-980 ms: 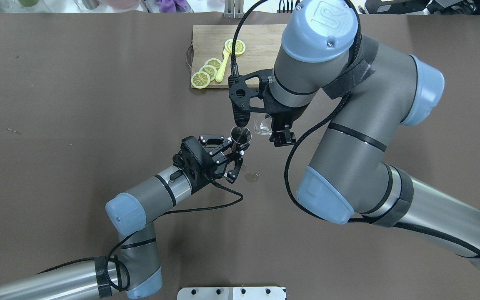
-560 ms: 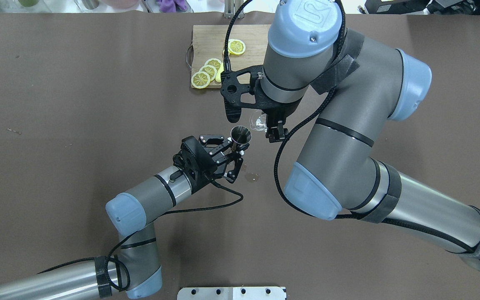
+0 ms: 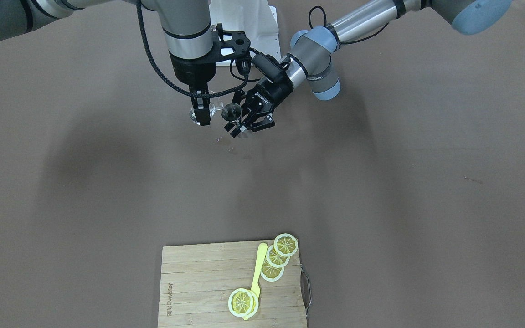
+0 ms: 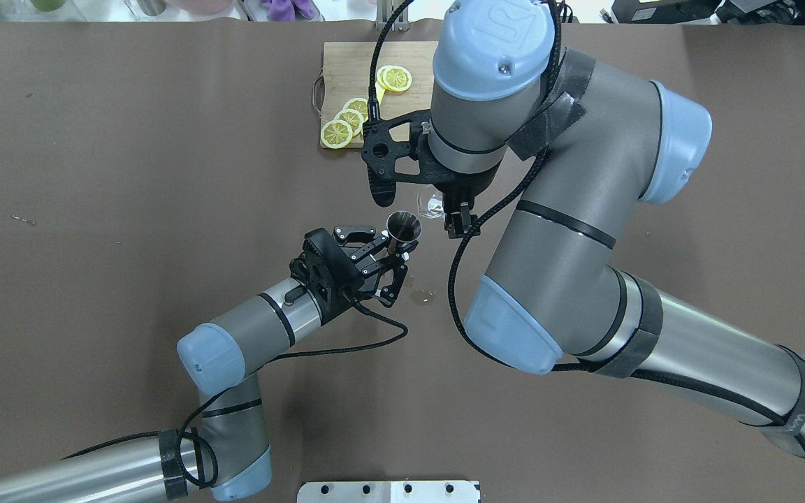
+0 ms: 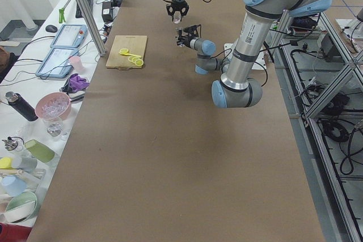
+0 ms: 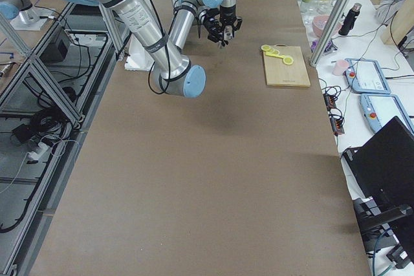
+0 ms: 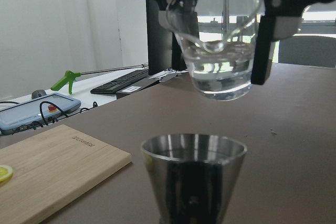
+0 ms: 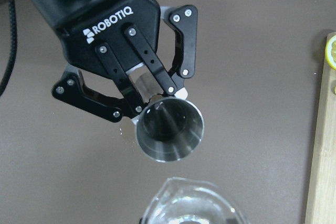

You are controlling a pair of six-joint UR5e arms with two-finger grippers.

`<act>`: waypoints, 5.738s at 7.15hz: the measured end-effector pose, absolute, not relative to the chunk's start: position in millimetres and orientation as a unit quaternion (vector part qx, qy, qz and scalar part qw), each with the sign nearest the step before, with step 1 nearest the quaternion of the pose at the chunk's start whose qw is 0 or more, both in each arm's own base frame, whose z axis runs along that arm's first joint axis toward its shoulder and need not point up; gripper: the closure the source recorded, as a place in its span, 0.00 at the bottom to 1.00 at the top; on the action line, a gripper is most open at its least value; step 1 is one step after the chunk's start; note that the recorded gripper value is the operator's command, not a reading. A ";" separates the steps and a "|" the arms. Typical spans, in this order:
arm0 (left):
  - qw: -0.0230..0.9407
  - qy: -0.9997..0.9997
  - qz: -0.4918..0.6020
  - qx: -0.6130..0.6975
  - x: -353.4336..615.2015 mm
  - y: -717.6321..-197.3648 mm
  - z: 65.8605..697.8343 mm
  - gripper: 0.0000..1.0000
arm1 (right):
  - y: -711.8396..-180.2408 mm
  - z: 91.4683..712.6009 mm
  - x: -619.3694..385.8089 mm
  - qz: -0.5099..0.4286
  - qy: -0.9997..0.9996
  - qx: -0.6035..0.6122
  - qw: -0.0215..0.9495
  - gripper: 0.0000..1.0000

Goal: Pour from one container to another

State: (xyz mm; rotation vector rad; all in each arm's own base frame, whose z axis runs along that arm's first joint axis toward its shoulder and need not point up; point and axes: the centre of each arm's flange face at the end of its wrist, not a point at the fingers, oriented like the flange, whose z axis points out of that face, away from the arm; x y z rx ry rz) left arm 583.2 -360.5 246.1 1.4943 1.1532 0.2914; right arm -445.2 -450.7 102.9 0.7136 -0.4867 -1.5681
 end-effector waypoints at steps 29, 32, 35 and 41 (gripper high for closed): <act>0.575 0.494 0.124 0.640 582.6 -360.2 244.6 1.00 | -432.5 72.7 -483.8 -0.758 -0.080 0.263 0.591 1.00; 0.574 0.495 0.124 0.641 582.3 -360.1 244.5 1.00 | -428.6 70.7 -486.1 -0.761 -0.079 0.260 0.589 1.00; 0.573 0.496 0.123 0.641 581.9 -359.9 244.3 1.00 | -423.1 71.9 -490.9 -0.764 -0.069 0.258 0.587 1.00; 0.572 0.496 0.123 0.641 581.5 -359.9 245.2 1.00 | -419.6 70.7 -489.2 -0.768 -0.053 0.251 0.586 1.00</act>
